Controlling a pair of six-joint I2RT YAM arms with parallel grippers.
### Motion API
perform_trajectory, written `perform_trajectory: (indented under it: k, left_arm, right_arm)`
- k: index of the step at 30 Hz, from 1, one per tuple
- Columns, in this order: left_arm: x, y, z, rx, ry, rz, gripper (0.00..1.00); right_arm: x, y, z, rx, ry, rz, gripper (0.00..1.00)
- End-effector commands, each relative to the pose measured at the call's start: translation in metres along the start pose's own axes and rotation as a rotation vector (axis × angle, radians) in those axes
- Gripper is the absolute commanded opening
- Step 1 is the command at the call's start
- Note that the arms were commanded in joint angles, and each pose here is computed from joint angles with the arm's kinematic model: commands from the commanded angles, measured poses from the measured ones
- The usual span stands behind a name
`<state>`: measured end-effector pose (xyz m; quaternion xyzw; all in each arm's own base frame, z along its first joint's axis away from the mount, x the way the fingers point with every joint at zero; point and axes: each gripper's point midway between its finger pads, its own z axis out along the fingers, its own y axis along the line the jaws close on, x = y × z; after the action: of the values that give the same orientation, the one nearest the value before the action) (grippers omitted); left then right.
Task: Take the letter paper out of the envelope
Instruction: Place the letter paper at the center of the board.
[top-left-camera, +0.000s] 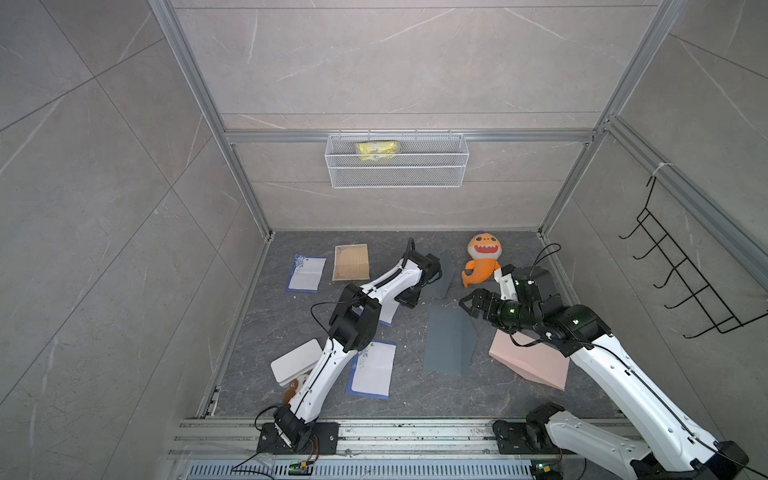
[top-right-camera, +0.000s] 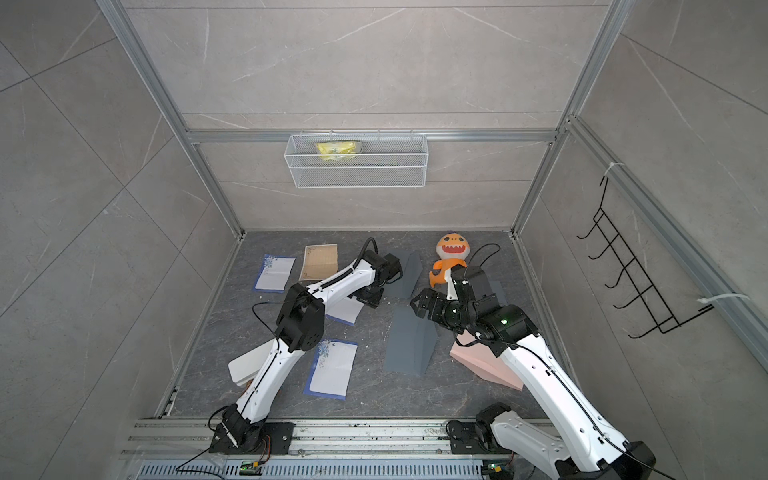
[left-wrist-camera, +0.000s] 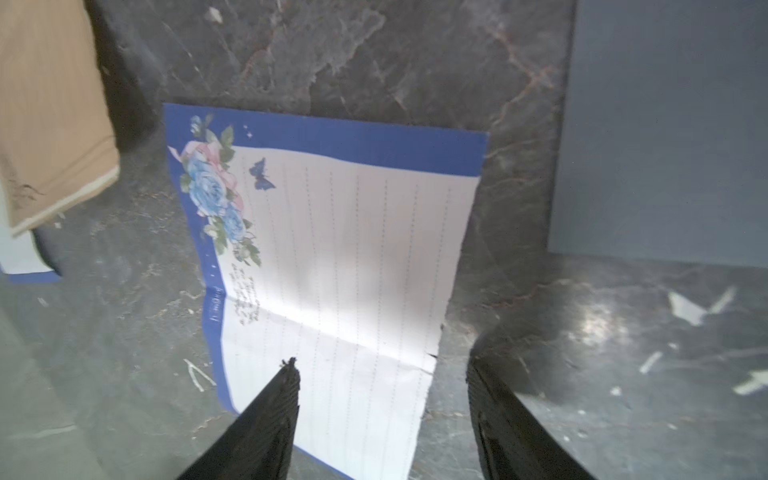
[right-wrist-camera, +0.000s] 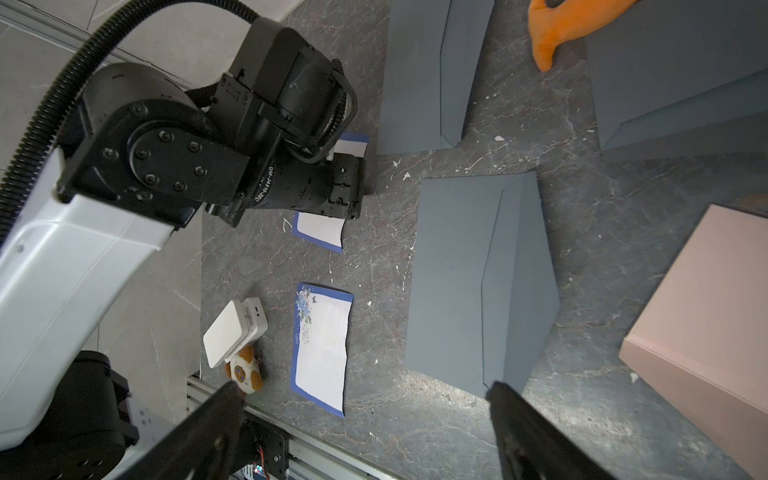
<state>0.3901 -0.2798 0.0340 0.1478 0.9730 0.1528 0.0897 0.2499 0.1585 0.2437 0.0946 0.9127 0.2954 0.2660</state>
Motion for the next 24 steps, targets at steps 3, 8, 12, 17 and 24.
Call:
perform_trajectory:
  k: [3,8,12,17,24]
  left_arm:
    - [-0.01,-0.008,-0.048,0.229,-0.058,-0.113,0.81]
    - [-0.027,0.01,-0.106,0.404,-0.164,-0.232,0.98]
    - [-0.032,0.032,-0.143,0.537,-0.234,-0.333,1.0]
    - [-0.026,0.07,-0.179,0.755,-0.311,-0.495,1.0]
    - [0.011,0.129,-0.202,0.796,-0.404,-0.629,1.0]
  right_arm:
    - [-0.002,-0.001,-0.004,-0.006,-0.035,-0.008,0.93]
    - [-0.006,0.011,-0.003,-0.063,-0.051,-0.044,0.93]
    - [-0.01,0.024,-0.003,-0.119,-0.057,-0.083,0.93]
    - [-0.013,0.034,-0.004,-0.153,-0.052,-0.139,1.0]
    - [-0.014,0.038,-0.007,-0.161,-0.053,-0.217,1.0]
